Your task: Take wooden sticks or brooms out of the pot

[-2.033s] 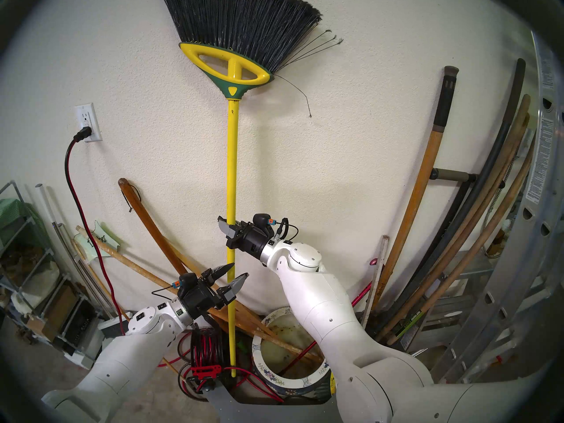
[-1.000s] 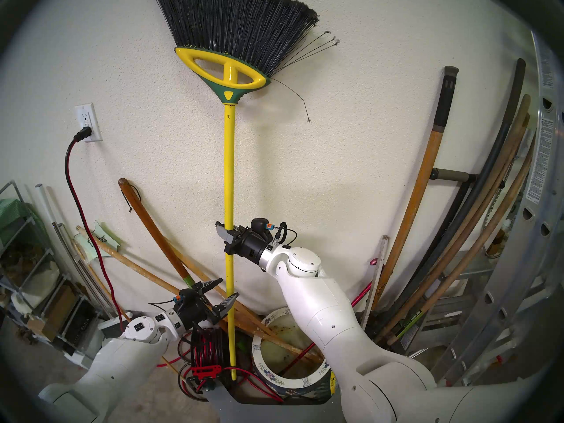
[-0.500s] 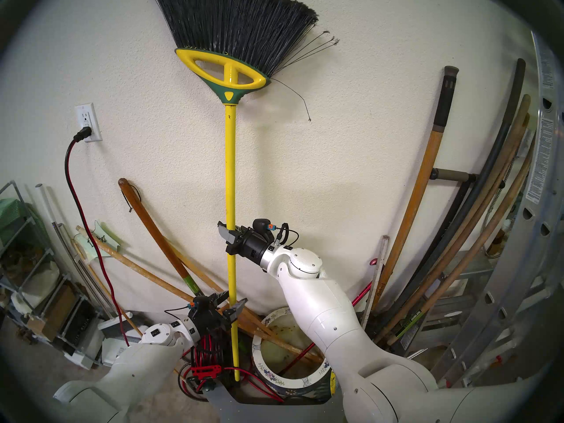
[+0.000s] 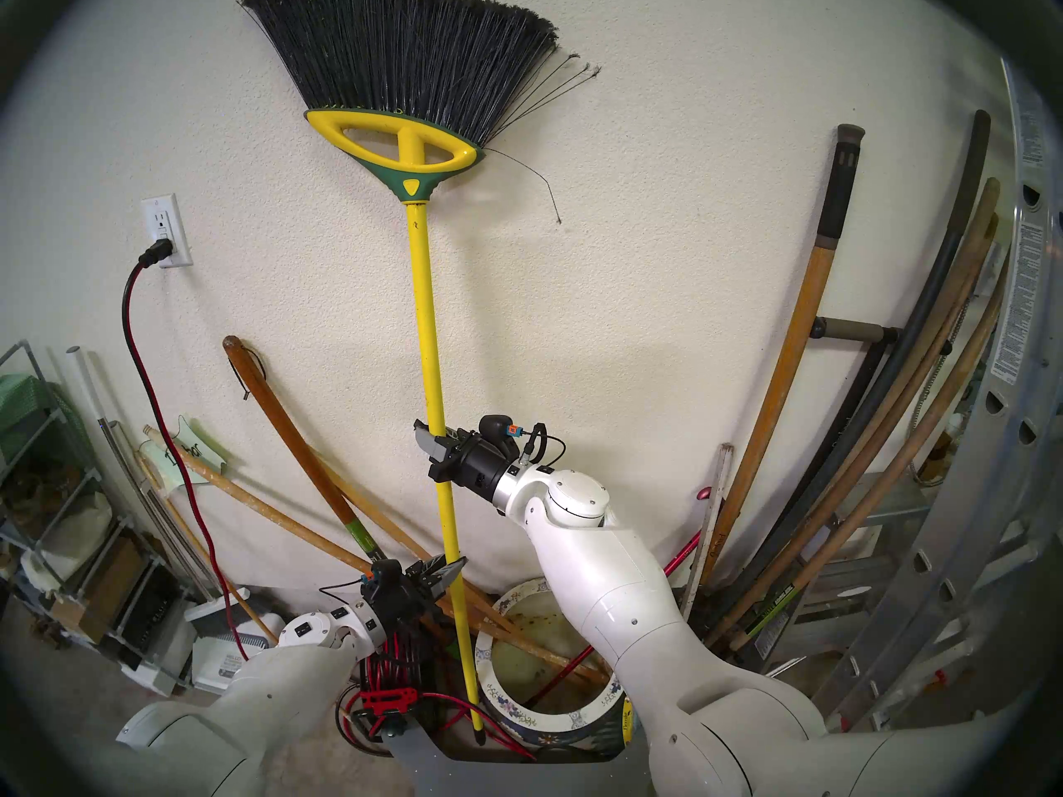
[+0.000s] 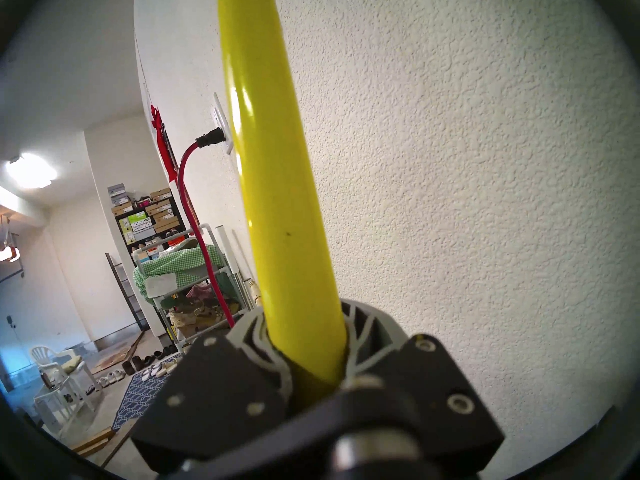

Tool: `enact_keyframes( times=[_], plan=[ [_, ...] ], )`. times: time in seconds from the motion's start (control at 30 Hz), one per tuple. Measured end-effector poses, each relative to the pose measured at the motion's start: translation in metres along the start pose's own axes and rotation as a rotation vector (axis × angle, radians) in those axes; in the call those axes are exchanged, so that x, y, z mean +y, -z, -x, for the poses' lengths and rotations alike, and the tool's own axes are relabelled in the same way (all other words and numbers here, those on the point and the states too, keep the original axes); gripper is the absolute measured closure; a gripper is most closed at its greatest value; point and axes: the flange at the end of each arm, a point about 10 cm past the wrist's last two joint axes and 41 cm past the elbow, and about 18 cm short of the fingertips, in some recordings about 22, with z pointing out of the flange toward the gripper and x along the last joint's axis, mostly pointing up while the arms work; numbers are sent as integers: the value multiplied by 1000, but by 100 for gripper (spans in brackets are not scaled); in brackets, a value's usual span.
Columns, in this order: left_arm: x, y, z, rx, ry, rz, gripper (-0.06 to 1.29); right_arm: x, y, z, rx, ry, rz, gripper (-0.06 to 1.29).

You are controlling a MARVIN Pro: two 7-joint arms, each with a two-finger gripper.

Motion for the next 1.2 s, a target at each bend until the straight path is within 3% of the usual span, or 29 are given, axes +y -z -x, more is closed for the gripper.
enact_keyframes(
  times=[0.43, 0.9, 1.2],
  plan=[
    [-4, 7, 30, -86, 0, -51, 104, 3, 4, 41, -32, -51, 45, 104],
    [-5, -3, 33, -92, -59, -78, 104, 9, 4, 44, 21, -53, 79, 104],
    [-6, -5, 33, -97, -61, -85, 104, 9, 3, 47, 39, 3, 75, 104]
  ],
)
